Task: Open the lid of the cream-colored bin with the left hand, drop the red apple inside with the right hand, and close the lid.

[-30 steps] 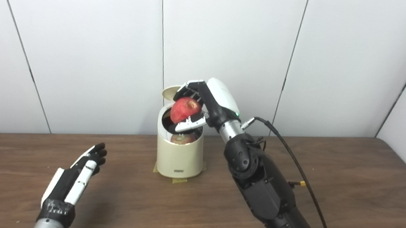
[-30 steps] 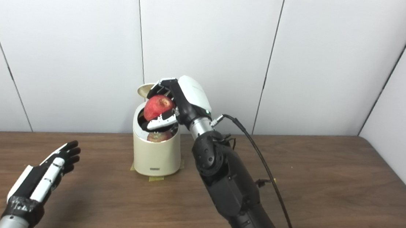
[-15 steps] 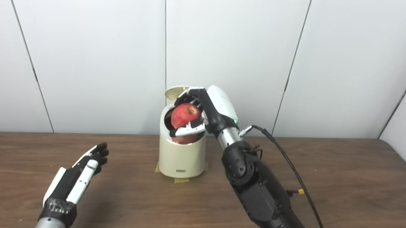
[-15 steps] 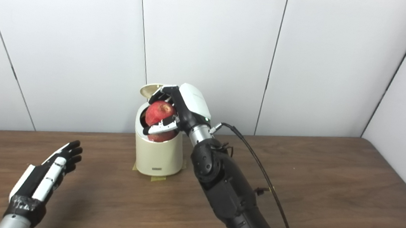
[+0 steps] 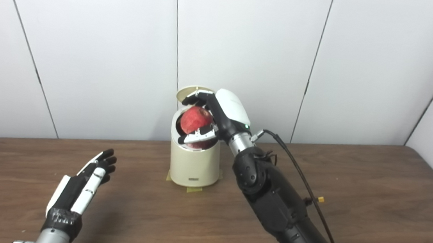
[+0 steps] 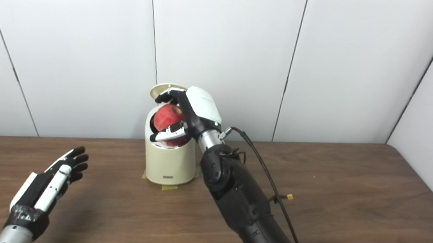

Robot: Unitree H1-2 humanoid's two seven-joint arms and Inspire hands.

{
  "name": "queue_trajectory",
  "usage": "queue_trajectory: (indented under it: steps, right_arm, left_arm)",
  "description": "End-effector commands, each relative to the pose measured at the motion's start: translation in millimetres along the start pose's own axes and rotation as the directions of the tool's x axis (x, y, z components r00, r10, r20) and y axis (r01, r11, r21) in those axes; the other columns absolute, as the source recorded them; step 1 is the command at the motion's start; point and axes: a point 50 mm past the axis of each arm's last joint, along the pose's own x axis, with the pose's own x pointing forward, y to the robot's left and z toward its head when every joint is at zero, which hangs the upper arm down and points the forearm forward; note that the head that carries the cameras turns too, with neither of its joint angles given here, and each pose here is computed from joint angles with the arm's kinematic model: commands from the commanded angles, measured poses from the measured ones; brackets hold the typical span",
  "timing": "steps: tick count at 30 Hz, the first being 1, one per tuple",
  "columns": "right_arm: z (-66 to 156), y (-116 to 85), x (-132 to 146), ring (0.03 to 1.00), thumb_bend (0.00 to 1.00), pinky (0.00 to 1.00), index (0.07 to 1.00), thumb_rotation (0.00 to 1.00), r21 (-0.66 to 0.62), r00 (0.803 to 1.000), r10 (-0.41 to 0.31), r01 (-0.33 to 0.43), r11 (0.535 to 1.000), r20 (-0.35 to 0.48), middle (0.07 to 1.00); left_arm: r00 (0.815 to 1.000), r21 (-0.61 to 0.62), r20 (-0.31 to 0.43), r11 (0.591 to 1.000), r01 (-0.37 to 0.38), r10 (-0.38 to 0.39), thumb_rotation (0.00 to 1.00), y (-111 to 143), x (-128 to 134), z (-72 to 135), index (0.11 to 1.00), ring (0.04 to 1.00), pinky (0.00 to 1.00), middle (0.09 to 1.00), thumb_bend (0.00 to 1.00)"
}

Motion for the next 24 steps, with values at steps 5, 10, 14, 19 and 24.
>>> queue_trajectory:
  steps: [5,10,14,19,24]
  right_arm:
    - [22.5,-28.8,16.3,0.849,0.83,0.79,0.768,0.40,-0.062,0.998,-0.005,0.008,0.998,0.063,0.811]
    - [22.0,-28.5,15.5,0.817,0.78,0.76,0.736,0.37,-0.081,0.998,0.020,-0.015,0.997,0.059,0.782]
    - [21.7,-29.2,15.6,0.803,0.77,0.74,0.720,0.35,-0.076,0.997,-0.001,0.006,0.997,0.071,0.778]
    - [19.7,-30.2,13.1,0.644,0.76,0.58,0.631,0.19,0.024,0.991,-0.091,0.089,0.996,0.099,0.645]
    - [15.5,-35.3,6.3,0.419,0.52,0.37,0.515,0.00,0.148,0.983,-0.160,0.145,0.978,0.090,0.498]
  left_arm:
    - [0.995,0.046,0.102,0.999,0.017,-0.021,0.80,5.2,9.7,21.9,0.897,0.908,0.94,0.902,0.48]
    - [0.995,0.053,0.095,0.998,0.016,-0.021,0.84,5.7,11.2,24.1,0.873,0.904,0.93,0.897,0.42]
    - [0.994,0.037,0.104,0.999,0.017,-0.021,0.80,7.6,11.7,23.3,0.868,0.908,0.94,0.894,0.46]
    - [0.995,0.044,0.097,0.999,0.015,-0.019,0.81,8.3,10.9,22.2,0.877,0.913,0.95,0.902,0.47]
    - [0.996,0.042,0.091,0.999,0.016,-0.019,0.79,5.9,11.0,22.1,0.882,0.914,0.95,0.902,0.44]
